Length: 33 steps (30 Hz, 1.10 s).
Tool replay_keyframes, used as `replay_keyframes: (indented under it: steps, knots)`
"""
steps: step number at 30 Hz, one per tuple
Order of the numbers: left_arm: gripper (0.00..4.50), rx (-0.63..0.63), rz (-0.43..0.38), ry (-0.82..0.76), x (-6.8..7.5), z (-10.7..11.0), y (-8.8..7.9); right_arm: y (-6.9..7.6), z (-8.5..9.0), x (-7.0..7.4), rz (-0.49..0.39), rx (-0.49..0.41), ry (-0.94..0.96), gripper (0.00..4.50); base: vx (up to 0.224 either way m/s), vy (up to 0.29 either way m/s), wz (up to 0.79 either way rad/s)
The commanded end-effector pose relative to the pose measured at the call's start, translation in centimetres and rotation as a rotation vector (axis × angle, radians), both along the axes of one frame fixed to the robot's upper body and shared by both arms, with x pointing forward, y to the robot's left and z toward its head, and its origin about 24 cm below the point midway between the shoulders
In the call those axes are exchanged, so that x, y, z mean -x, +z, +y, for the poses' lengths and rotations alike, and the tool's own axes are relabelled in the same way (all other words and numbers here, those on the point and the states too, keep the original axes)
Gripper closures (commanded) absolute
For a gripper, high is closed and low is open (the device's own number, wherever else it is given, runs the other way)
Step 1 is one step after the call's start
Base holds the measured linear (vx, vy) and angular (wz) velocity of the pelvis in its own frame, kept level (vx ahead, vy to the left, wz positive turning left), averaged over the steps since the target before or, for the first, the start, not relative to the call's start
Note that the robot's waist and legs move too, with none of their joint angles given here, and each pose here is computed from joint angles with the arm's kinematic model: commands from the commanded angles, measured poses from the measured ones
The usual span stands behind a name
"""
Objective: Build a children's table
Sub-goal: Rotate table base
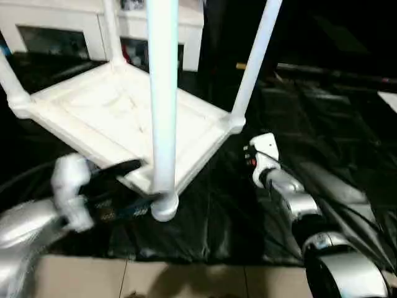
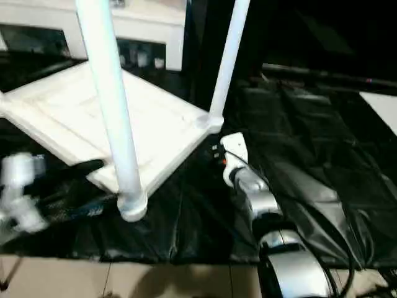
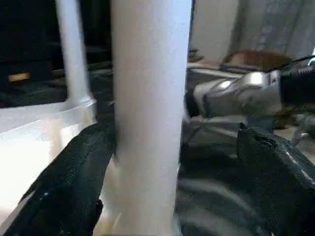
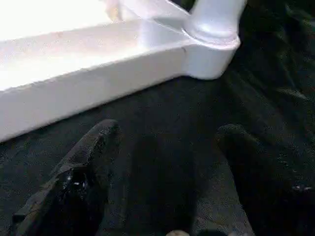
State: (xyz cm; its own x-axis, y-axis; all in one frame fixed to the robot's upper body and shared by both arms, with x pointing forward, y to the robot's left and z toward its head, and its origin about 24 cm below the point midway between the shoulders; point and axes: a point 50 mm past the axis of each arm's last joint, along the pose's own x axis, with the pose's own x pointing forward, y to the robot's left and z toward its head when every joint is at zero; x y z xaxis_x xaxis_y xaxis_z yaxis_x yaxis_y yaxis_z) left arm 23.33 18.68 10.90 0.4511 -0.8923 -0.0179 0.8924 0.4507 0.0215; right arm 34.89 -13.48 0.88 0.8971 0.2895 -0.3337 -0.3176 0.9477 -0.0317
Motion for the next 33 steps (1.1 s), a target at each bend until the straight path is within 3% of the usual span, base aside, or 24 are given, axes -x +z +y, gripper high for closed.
replay_keyframes:
  steps: [1, 8, 15, 18, 24, 29, 33]
  knots:
    - [0.10, -0.001, 0.006, -0.032, -1.1, -1.5, -0.3, 0.2, 1.0, -0.2, 0.007, 0.008, 0.032, 0.88, 0.000, 0.000, 0.00]
    - [0.10, 0.059, -0.022, -0.134, -3.6, -6.1, 0.3, 0.3, 3.9, -0.3, 0.019, 0.004, 0.131, 0.88, 0.000, 0.000, 0.00]
    - [0.10, 0.100, -0.032, -0.268, -4.5, -11.6, 0.8, 0.7, 4.1, -0.8, 0.021, -0.011, 0.086, 0.88, 0.000, 0.000, 0.00]
    - [0.10, 0.096, -0.039, -0.272, -5.0, -12.7, 0.7, 0.7, 3.9, -0.9, 0.020, -0.010, 0.078, 0.88, 0.000, 0.000, 0.00]
    - [0.10, 0.066, -0.071, -0.221, -7.6, -16.4, 0.7, -0.1, 1.7, -0.5, 0.032, 0.005, 0.005, 0.88, 0.000, 0.000, 0.00]
    - [0.10, 0.050, -0.088, -0.150, -8.6, -17.1, 0.7, -0.6, 0.5, -0.3, 0.038, 0.019, -0.044, 0.88, 0.000, 0.000, 0.00]
    - [0.10, 0.010, -0.110, -0.095, -9.5, -15.9, 0.4, -0.8, -1.9, 0.0, 0.036, 0.023, -0.104, 0.88, 0.000, 0.000, 0.00]
